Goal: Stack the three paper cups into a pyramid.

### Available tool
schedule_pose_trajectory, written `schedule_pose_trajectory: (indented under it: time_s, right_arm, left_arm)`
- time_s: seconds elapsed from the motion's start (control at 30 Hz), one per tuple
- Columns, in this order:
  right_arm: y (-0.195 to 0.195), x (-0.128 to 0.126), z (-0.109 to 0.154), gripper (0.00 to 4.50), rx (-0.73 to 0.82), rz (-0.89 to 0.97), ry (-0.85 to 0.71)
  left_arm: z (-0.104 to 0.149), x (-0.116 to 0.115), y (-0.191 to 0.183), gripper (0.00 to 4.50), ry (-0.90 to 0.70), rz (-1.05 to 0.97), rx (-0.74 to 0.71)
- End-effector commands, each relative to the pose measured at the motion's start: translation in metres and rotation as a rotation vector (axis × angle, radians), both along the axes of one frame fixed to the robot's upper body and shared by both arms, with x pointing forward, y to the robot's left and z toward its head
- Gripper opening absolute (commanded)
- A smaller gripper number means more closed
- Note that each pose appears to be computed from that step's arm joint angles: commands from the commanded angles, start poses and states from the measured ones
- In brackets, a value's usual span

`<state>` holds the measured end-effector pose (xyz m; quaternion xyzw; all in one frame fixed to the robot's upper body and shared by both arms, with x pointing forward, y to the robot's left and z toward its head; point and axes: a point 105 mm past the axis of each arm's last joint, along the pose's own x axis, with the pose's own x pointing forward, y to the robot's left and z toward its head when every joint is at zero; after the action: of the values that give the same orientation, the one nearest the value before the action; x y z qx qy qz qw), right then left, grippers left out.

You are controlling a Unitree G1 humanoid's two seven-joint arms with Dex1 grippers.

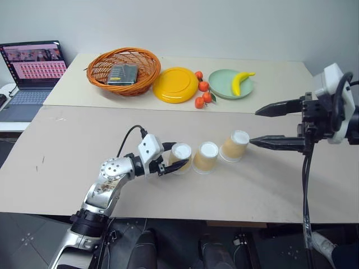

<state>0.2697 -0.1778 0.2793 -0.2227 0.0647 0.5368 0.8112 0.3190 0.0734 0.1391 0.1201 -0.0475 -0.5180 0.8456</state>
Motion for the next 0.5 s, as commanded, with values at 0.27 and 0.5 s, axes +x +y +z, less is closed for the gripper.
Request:
schedule_pose_trajectory:
  time_s: [0.27,0.5]
  right_arm:
    - [-0.003,-0.008,0.019,4.50,-0.013,-0.013,-0.071]
    - [-0.004,-0.004,0.017,4.50,-0.009,-0.009,-0.075]
  left_arm:
    - [0.008,0.001,-0.008,4.48,-0.041,-0.031,-0.022]
    - [0.027,-0.003,-0.004,4.48,0.000,-0.040,-0.083]
